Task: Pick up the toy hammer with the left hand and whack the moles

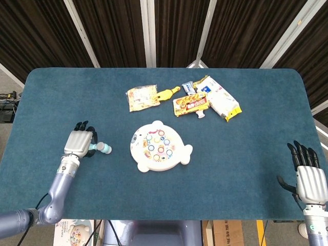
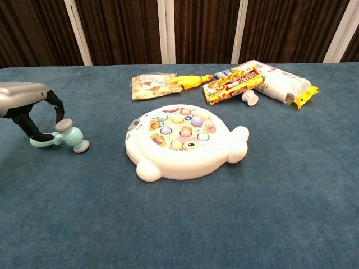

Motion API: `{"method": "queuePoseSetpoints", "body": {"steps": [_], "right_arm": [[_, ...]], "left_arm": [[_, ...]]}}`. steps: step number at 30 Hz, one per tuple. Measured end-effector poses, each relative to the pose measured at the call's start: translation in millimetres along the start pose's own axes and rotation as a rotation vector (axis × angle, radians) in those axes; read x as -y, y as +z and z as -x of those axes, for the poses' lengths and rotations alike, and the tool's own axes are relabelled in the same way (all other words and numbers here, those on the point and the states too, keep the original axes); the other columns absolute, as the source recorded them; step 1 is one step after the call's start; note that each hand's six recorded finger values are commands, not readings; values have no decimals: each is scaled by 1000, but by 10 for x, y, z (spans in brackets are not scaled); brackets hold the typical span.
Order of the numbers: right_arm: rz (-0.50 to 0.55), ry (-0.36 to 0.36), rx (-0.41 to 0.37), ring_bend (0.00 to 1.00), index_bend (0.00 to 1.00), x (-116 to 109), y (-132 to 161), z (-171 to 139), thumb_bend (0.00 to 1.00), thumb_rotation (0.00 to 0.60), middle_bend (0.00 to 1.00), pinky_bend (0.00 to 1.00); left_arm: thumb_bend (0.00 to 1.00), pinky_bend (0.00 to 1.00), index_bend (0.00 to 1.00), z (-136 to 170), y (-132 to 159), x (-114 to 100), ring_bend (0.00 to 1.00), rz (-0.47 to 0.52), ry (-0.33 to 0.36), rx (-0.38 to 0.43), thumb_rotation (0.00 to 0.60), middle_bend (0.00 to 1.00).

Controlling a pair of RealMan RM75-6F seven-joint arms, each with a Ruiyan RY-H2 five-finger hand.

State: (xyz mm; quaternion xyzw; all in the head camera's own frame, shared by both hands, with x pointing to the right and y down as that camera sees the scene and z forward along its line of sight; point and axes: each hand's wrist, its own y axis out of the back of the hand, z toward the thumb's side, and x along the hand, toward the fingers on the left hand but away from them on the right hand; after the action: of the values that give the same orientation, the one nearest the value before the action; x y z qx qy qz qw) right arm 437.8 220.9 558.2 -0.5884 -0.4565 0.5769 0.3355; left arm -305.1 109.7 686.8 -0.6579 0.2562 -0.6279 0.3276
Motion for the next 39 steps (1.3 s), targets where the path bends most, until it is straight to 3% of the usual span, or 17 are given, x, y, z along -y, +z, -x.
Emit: {"method": "queuePoseSetpoints", "body": {"steps": [39], "right_arm": [[16, -1, -3, 0, 0, -4, 17, -1, 250, 600, 0, 0]], "left_arm": [[527, 65, 521, -49, 128, 137, 17, 13, -38, -2, 600, 252]]}}
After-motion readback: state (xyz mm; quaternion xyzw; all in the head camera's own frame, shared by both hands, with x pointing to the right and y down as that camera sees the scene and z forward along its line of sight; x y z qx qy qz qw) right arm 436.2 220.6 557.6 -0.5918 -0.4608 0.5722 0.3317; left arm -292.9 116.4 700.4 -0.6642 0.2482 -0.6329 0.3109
